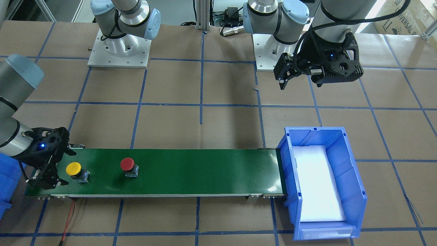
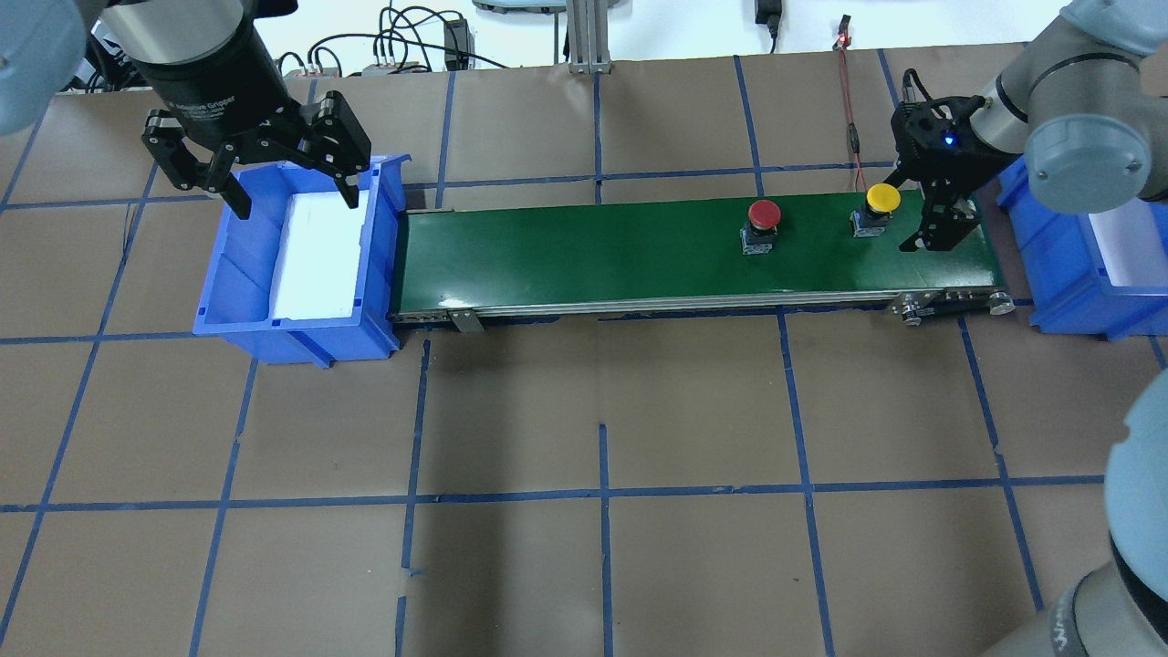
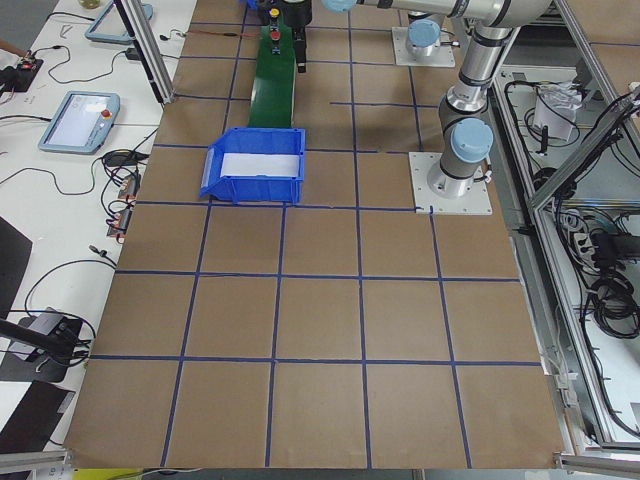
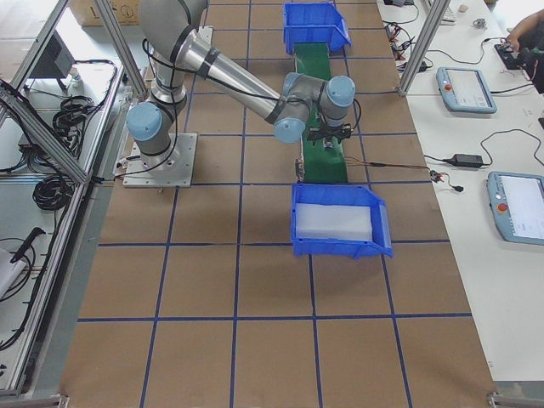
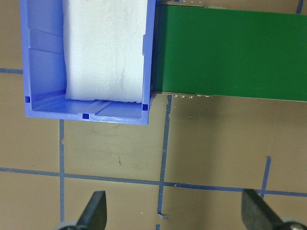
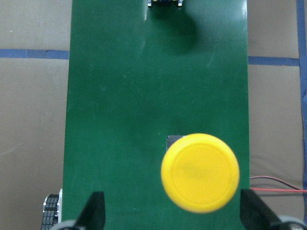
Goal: Transport two buttons from left to right
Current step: 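Lower the right gripper and grasp the yellow button on the belt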
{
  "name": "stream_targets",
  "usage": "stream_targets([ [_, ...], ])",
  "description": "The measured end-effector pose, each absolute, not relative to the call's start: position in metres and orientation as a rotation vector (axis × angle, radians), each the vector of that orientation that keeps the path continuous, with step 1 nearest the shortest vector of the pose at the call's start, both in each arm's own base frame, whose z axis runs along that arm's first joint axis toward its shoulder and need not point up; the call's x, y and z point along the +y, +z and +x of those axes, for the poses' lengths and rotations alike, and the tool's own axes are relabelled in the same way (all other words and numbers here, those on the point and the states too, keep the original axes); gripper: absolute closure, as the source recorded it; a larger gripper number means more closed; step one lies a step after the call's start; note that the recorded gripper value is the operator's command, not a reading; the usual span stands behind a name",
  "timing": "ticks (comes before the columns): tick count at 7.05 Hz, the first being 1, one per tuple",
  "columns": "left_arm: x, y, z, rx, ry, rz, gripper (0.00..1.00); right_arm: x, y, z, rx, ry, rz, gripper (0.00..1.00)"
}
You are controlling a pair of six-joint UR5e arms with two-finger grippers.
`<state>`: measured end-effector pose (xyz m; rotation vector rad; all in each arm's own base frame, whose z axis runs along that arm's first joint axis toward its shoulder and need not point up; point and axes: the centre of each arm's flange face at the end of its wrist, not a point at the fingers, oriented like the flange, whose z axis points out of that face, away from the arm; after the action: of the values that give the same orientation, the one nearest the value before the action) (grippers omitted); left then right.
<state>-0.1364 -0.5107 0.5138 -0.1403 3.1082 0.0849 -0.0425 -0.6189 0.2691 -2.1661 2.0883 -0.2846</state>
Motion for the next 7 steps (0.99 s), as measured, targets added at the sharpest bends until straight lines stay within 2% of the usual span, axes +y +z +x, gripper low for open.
stream_targets([
  [2, -0.5099, 0.5152, -0.1368, 3.109, 0.075, -0.14, 0.0, -0.6192, 0.2679, -0.0419, 2.091, -0.282, -2.161, 0.03],
  [3, -0.51, 0.516, -0.137, 3.109, 0.069, -0.138, 0.0, -0.6195, 0.268, -0.0419, 2.091, -0.284, -2.161, 0.13],
  [4, -0.5107, 0.516, -0.1371, 3.11, 0.064, -0.137, 0.0, -0.6199, 0.2685, -0.0423, 2.092, -0.286, -2.164, 0.4],
  [5, -0.5107, 0.5163, -0.1372, 3.11, 0.06, -0.137, 0.0, -0.62, 0.2688, -0.0433, 2.095, -0.281, -2.171, 0.55],
  [7, -0.5109, 0.5178, -0.1377, 3.115, 0.054, -0.151, 0.0, -0.6209, 0.2707, -0.0448, 2.103, -0.273, -2.182, 0.73],
])
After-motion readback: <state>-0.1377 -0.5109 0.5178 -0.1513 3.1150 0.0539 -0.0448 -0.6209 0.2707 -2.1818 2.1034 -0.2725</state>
